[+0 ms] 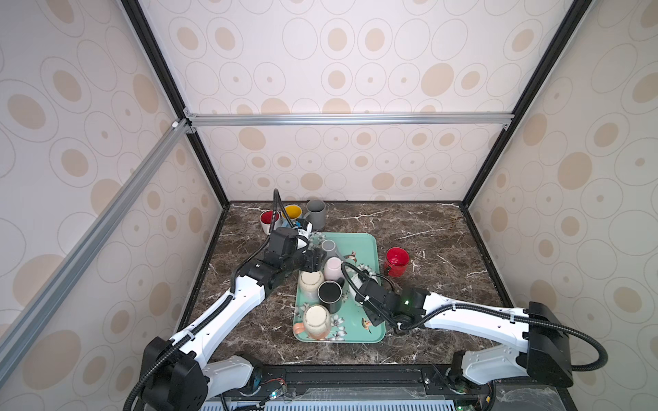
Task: Turn the mug right side up
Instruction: Pick up the mug from the tray, then place the mug at the center of the table.
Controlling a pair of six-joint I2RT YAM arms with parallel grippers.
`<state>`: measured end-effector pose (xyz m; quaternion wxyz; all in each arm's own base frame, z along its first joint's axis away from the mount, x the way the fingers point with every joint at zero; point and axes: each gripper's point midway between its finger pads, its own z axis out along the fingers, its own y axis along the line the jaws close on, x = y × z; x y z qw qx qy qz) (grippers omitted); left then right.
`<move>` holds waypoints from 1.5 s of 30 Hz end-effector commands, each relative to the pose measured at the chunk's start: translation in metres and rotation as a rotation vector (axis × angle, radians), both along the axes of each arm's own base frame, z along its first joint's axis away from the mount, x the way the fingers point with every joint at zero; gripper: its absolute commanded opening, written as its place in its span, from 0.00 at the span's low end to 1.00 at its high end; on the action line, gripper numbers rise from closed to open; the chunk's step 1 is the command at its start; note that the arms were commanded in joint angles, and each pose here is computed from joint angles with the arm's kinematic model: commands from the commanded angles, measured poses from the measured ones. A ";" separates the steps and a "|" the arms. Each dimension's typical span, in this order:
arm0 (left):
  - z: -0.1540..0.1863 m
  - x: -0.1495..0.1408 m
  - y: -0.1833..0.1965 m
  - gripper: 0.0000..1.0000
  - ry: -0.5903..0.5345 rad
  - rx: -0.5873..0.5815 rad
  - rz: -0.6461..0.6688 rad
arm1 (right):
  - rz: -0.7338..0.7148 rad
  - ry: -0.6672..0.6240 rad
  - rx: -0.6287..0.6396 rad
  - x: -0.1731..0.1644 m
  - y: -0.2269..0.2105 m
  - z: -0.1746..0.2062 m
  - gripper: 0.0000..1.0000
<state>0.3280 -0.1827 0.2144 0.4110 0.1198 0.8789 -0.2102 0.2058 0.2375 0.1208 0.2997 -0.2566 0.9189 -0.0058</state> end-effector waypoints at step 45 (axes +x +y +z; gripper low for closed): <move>0.109 -0.053 -0.039 0.84 -0.217 -0.772 -0.348 | 0.071 0.010 1.251 0.075 0.081 0.208 0.00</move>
